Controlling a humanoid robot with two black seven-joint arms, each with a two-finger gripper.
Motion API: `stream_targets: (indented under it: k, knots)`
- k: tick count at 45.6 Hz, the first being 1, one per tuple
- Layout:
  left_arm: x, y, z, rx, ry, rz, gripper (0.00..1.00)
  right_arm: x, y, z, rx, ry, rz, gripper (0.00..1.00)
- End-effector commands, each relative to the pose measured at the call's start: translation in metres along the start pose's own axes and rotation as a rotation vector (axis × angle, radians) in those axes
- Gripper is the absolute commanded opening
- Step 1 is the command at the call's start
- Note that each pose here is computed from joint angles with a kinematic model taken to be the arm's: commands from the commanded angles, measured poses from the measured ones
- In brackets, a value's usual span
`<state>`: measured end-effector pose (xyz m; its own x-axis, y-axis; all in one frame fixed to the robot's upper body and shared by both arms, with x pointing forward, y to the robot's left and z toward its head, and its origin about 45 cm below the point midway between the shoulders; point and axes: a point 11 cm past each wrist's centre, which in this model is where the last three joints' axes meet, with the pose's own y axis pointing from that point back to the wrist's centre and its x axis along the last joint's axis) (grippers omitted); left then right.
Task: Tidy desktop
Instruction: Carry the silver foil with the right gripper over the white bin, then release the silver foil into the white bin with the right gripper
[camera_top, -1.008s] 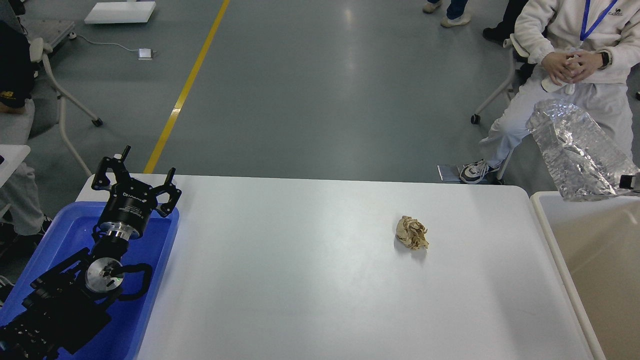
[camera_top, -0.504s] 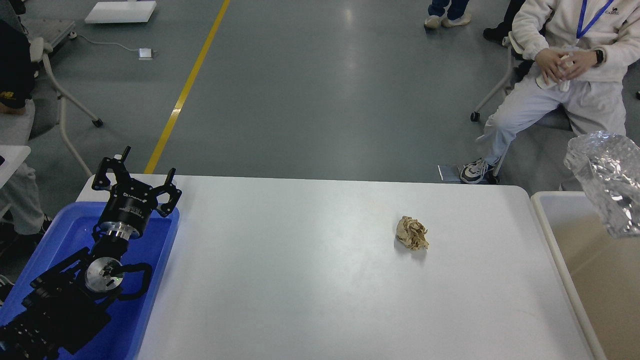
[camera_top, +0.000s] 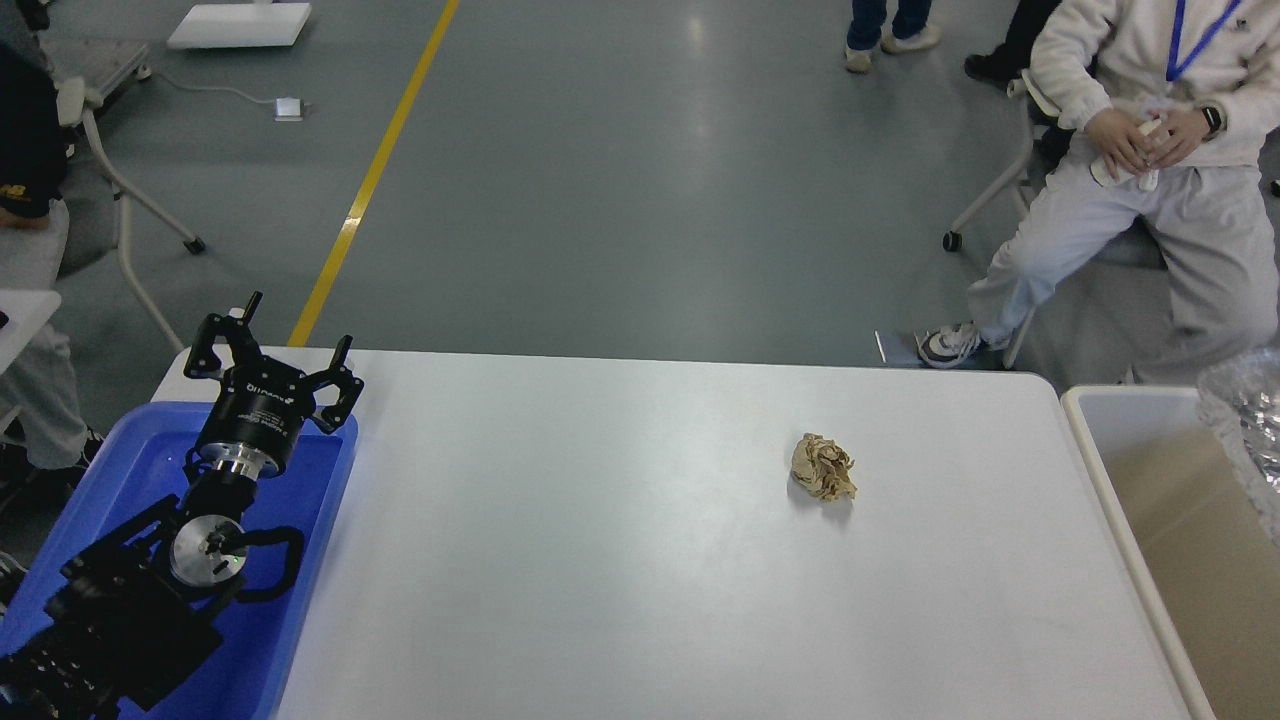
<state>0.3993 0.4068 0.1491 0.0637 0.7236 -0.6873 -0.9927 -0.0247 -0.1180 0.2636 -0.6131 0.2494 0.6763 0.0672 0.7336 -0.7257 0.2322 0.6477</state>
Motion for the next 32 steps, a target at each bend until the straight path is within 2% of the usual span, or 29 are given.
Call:
stream_targets:
  k: [1,13,22,32]
  knots:
    - [0.0,0.0,0.0,0.0,0.0,0.0,1.0,-0.041,-0.022,0.014,-0.085,-0.035,0.004,0.0]
    - [0.0,0.0,0.0,0.0,0.0,0.0,1.0,-0.079,-0.047,0.027,-0.206,-0.079,-0.013,0.0]
    - [0.0,0.0,0.0,0.0,0.0,0.0,1.0,-0.106,-0.069,0.014,-0.253,-0.099,-0.014,0.0]
    - [0.0,0.0,0.0,0.0,0.0,0.0,1.0,-0.113,-0.082,0.002,-0.305,-0.084,0.013,0.0]
